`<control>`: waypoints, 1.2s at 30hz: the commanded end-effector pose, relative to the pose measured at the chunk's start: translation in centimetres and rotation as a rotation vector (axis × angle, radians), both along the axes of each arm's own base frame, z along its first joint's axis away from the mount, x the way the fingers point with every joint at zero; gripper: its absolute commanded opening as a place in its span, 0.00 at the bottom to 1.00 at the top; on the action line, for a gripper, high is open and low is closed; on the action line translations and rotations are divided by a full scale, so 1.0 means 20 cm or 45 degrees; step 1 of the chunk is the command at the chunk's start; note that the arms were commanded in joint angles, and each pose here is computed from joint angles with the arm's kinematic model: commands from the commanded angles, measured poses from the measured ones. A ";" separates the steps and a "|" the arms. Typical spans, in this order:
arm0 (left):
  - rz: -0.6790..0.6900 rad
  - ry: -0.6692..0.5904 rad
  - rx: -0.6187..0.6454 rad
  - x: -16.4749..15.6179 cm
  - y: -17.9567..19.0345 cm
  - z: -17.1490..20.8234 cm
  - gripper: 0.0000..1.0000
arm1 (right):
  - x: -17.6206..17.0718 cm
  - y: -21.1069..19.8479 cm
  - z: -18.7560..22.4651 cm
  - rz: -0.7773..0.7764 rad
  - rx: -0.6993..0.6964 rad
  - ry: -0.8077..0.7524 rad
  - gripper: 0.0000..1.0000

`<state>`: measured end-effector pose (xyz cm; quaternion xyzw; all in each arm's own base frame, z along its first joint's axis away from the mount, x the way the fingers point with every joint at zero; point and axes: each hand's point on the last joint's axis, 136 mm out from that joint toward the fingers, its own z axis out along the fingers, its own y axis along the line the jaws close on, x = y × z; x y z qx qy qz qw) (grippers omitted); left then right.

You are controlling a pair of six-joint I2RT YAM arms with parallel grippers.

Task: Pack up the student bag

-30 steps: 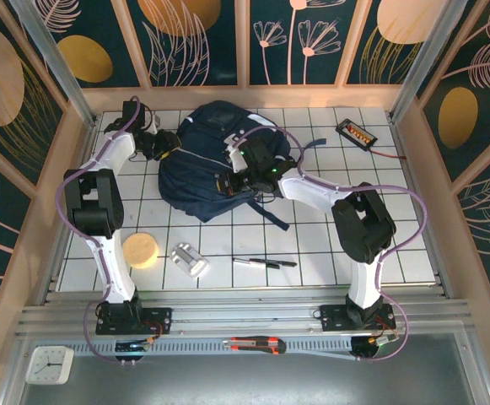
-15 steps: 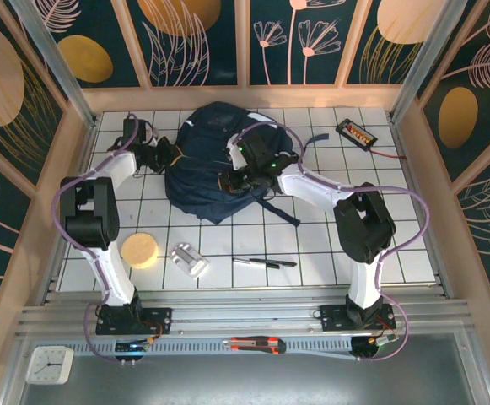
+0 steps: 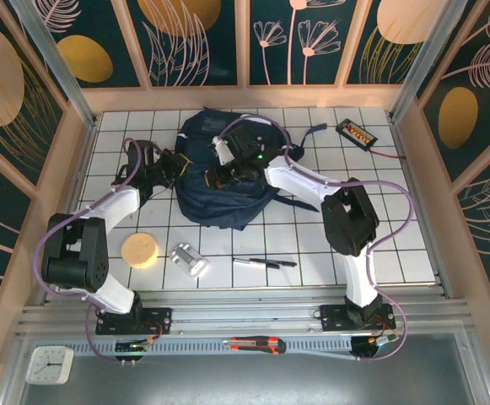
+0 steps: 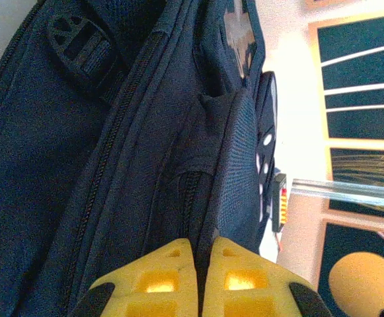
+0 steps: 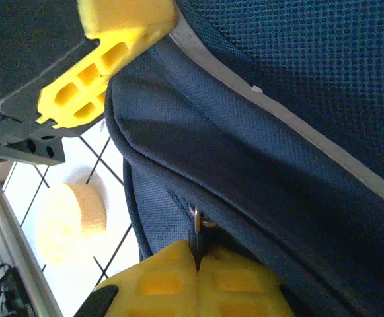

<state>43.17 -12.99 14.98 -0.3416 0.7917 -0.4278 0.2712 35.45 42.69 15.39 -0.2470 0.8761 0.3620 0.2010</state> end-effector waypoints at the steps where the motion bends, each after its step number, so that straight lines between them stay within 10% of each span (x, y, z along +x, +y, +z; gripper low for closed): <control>1: -0.058 -0.097 -0.145 -0.07 -0.12 0.17 0.00 | 0.11 0.10 0.10 0.049 0.081 -0.122 0.00; 17: -0.080 -0.065 -0.172 -0.28 -0.41 0.13 0.02 | 0.21 -0.32 0.16 -0.076 0.000 -0.232 0.00; 21: -0.121 -0.072 -0.010 -0.30 -0.36 0.14 0.47 | 0.16 -0.54 0.13 -0.151 -0.019 -0.219 0.00; 24: -0.158 -0.094 0.042 -0.29 -0.31 0.16 0.59 | 0.13 -0.64 0.12 -0.157 -0.027 -0.229 0.00; 36: -0.357 -0.082 0.021 -0.10 -0.39 0.04 0.49 | -0.11 -0.67 0.01 0.226 -0.182 -0.271 0.00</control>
